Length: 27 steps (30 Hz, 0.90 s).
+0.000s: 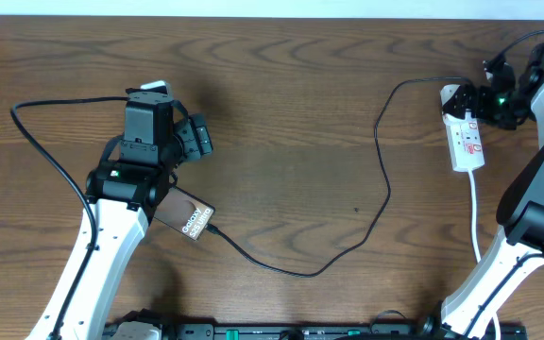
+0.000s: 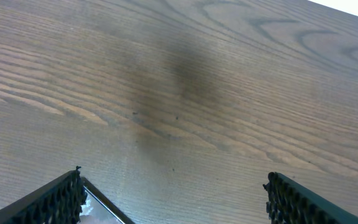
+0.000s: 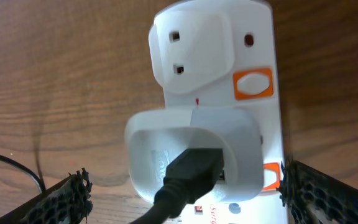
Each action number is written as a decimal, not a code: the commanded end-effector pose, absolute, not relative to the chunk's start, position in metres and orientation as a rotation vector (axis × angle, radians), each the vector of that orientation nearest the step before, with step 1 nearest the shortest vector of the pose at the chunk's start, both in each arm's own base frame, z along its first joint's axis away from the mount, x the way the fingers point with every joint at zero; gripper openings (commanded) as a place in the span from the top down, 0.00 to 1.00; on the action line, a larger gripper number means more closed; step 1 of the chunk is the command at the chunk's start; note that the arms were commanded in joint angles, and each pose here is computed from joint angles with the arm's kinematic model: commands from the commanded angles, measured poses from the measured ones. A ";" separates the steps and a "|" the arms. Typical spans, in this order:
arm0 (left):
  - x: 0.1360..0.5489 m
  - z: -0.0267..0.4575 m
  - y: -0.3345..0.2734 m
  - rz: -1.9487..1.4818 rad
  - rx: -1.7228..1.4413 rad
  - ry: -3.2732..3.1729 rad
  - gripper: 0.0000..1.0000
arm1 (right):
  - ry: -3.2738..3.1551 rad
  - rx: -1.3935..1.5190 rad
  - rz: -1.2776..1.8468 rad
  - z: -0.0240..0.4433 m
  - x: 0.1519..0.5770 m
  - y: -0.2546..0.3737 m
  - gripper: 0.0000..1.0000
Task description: Plug charger to phone and switch on socket
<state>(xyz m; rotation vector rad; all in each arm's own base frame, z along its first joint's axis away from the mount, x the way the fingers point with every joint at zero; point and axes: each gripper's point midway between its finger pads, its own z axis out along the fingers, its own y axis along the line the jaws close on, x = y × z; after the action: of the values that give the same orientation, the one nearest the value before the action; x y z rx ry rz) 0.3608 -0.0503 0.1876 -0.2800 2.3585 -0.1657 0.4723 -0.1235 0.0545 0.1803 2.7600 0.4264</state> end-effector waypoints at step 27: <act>0.363 0.191 -0.049 -0.148 -0.281 2.350 0.10 | 2.778 0.212 0.671 0.029 0.460 -0.071 0.01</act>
<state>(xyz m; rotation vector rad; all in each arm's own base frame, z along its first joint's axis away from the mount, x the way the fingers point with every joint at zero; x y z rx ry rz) 0.3608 -0.0503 0.1874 -0.2801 2.3593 -0.1655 0.4712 -0.1117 0.0385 0.1926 2.7581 0.4355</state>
